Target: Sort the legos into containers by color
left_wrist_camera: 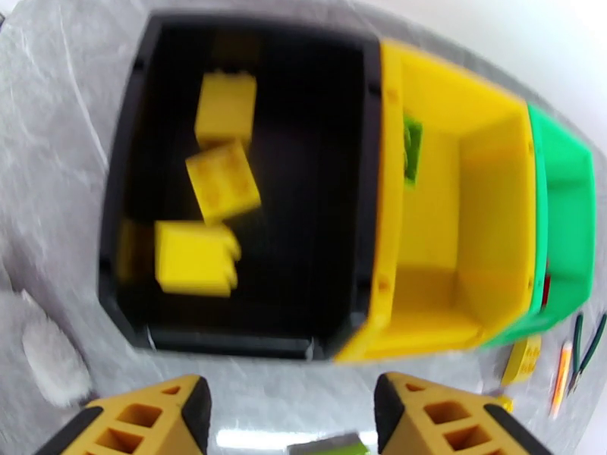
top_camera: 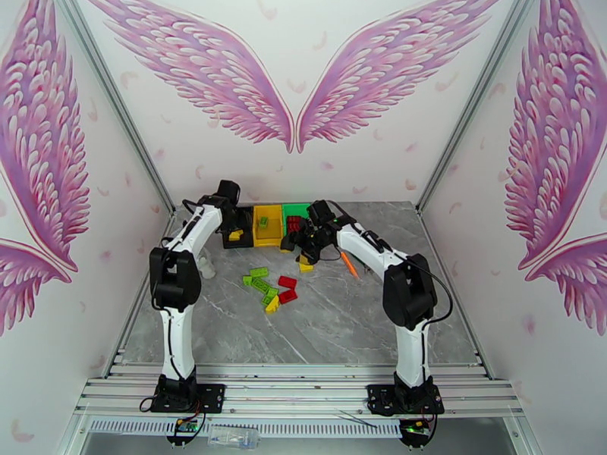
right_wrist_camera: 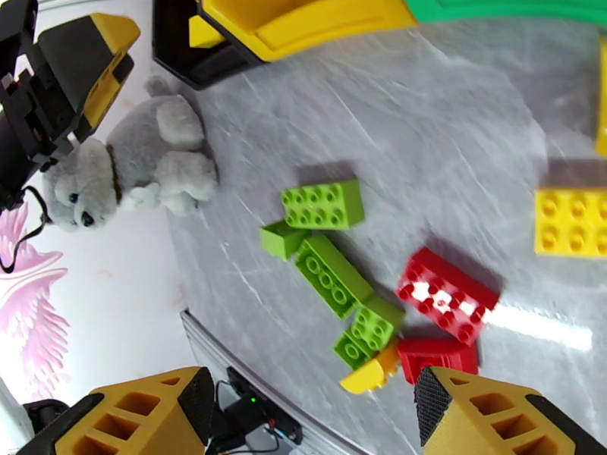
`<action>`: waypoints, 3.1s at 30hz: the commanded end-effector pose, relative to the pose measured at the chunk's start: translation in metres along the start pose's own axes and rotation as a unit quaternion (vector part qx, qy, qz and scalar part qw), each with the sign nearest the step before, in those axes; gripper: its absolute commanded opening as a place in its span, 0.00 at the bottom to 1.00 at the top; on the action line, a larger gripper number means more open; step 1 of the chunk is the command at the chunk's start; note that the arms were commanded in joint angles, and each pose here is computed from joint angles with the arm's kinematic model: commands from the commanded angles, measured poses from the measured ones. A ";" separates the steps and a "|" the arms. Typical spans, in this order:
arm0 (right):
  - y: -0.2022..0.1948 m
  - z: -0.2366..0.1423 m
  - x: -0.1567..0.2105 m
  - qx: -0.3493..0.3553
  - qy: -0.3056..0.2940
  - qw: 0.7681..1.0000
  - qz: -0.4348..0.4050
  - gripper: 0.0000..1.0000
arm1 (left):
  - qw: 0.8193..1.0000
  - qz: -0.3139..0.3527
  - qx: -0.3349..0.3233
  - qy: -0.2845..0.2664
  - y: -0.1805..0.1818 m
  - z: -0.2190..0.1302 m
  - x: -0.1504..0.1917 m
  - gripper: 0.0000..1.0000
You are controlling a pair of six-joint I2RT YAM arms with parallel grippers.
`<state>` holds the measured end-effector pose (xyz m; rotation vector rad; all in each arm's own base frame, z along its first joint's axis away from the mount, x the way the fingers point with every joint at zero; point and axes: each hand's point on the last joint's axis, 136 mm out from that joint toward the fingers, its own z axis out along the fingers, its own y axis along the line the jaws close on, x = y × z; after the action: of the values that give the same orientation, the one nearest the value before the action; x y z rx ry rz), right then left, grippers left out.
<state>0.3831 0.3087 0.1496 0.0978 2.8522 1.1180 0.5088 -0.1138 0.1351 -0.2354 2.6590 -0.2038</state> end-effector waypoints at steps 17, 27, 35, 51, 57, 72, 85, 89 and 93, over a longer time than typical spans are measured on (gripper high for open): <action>-0.077 -0.025 0.120 0.099 0.026 0.995 -0.007 0.77 | 0.995 0.070 0.038 0.052 -0.053 -0.070 0.235 0.66; -0.090 -0.041 0.145 0.104 0.016 0.994 -0.001 0.77 | 0.981 0.149 0.037 0.120 -0.064 -0.030 0.307 0.64; -0.089 -0.050 0.148 0.108 0.007 0.994 -0.003 0.77 | 0.976 0.161 -0.019 0.145 -0.052 -0.001 0.317 0.62; -0.084 -0.050 0.141 0.111 0.009 0.994 -0.009 0.77 | 0.974 0.179 -0.039 0.135 -0.066 0.007 0.283 0.58; -0.084 -0.049 0.139 0.113 0.011 0.993 -0.011 0.77 | 0.972 0.188 -0.032 0.136 -0.077 0.007 0.276 0.51; -0.082 -0.043 0.133 0.110 0.012 0.994 -0.012 0.76 | 0.967 0.199 -0.035 0.153 -0.070 -0.003 0.289 0.25; -0.043 -0.029 0.107 0.050 0.019 0.998 -0.031 0.76 | 0.982 0.145 0.052 0.113 -0.082 -0.057 0.251 0.19; -0.011 -0.018 0.092 -0.006 0.028 0.999 -0.041 0.75 | 0.989 0.088 0.080 0.084 -0.072 -0.069 0.214 0.20; 0.023 -0.009 0.072 -0.063 0.034 0.996 -0.046 0.75 | 0.995 0.028 0.088 0.048 -0.051 -0.075 0.168 0.20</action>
<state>0.2988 0.2964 0.1462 -0.0155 2.8881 1.1206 0.3124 -0.1964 0.1090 -0.0204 2.8023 -0.3496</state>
